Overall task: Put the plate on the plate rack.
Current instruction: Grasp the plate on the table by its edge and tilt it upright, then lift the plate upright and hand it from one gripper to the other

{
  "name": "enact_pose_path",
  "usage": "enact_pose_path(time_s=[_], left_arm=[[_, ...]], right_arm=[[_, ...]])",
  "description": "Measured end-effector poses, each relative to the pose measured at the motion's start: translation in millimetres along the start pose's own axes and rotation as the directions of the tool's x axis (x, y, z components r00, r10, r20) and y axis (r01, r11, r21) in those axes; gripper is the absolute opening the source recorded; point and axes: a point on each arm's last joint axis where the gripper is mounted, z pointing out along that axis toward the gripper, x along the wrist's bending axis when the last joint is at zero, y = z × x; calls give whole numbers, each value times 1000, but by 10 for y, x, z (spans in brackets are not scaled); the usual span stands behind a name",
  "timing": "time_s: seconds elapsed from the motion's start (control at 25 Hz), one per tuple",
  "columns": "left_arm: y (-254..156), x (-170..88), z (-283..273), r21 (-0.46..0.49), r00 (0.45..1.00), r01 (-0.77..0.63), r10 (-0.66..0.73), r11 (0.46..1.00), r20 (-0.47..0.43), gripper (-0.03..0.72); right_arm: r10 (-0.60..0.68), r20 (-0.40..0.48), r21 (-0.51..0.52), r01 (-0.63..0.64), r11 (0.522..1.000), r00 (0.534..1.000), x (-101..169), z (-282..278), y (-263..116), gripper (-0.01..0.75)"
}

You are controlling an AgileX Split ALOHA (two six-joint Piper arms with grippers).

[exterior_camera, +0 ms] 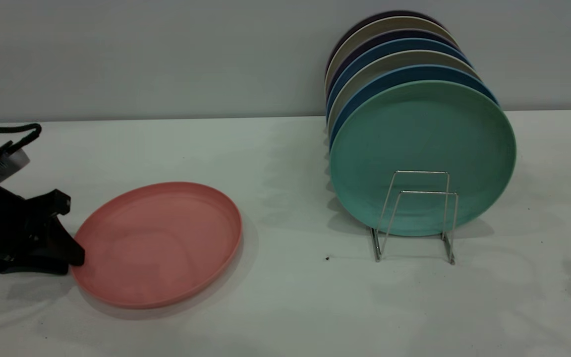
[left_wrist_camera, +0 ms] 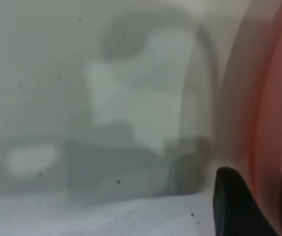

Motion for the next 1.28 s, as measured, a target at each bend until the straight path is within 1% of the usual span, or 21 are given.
enact_pose_path(time_s=[0.2,0.44,0.68,0.84,0.96,1.12,1.2,1.28], left_arm=[[17,2,14,-10,1000,12,-12,1000,5,216],[36,-5,12,-20,1000,8,-7,1000,11,119],[70,-29,11,-57,999,8,-6,998,36,28],[76,-33,13,-65,999,4,-2,998,41,22],[75,-62,8,-62,997,4,0,998,71,22],[123,-166,-96,-86,992,-15,26,996,123,22],[159,-222,-172,-107,989,-30,45,994,139,22],[190,-271,-243,-128,987,-41,60,991,149,22]], right_arm=[[-3,0,0,3,1000,1000,0,0,0,240],[-3,-1,0,3,1000,1000,1,0,0,240],[-1,-3,-1,1,1000,1000,3,0,1,240],[-8,-8,-5,8,1000,1000,8,-3,5,240],[-24,-15,-31,23,999,1000,43,-45,27,240],[-58,-25,-93,56,994,998,175,-225,67,240],[-74,-44,-110,69,992,996,256,-298,70,240],[-94,-76,-105,86,991,993,350,-319,57,240]])
